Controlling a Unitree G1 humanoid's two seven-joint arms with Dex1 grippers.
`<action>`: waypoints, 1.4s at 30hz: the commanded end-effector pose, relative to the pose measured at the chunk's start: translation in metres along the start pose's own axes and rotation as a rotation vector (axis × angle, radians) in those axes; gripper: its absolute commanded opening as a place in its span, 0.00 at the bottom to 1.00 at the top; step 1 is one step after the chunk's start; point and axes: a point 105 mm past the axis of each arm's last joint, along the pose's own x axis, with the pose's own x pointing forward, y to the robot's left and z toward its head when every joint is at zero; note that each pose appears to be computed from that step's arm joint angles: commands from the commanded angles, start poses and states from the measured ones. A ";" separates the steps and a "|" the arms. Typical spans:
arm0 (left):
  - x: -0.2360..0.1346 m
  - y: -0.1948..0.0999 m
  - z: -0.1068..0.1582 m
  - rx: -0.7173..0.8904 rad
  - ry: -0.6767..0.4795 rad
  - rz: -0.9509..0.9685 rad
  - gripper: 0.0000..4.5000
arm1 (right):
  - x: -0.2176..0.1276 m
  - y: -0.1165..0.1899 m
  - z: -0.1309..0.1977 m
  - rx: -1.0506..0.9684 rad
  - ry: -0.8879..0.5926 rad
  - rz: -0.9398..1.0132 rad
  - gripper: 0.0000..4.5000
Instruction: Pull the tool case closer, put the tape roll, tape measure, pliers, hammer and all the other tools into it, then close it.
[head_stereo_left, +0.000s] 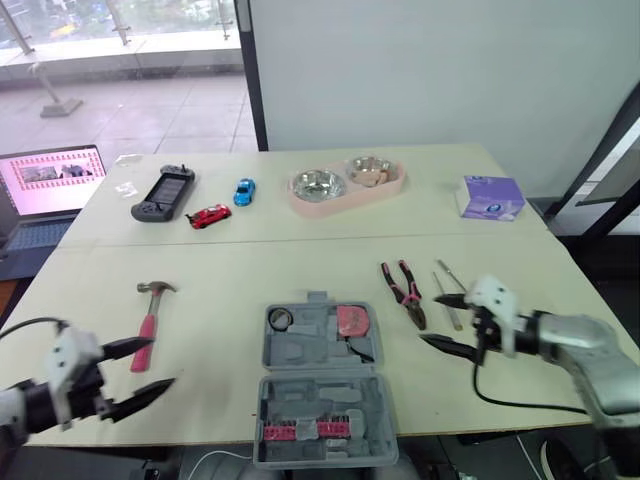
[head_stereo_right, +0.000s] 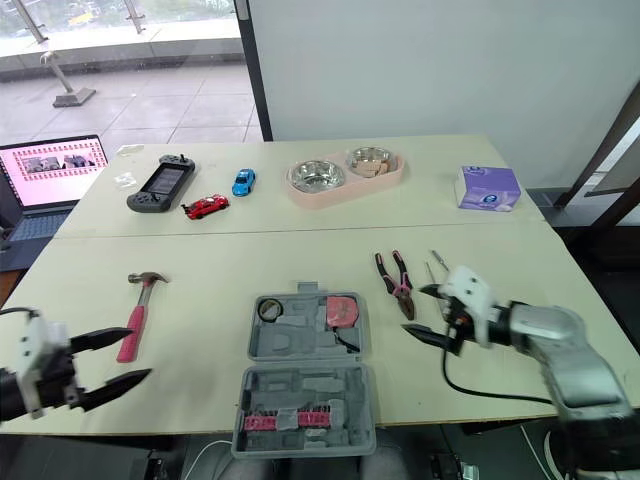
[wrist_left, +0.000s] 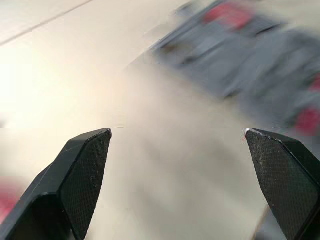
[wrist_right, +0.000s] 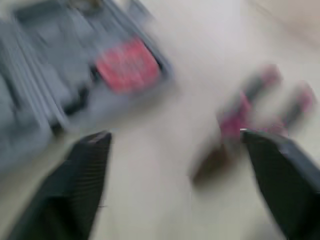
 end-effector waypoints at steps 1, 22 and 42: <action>-0.037 0.028 -0.008 0.017 0.033 0.157 1.00 | -0.038 -0.021 -0.010 -0.056 0.010 -0.145 0.99; -0.044 0.059 -0.040 0.005 0.112 0.177 1.00 | -0.070 -0.008 -0.058 0.060 0.066 -0.271 0.99; 0.058 -0.101 0.049 0.192 -0.208 -0.555 1.00 | 0.066 0.044 0.004 0.400 -0.031 -0.635 0.99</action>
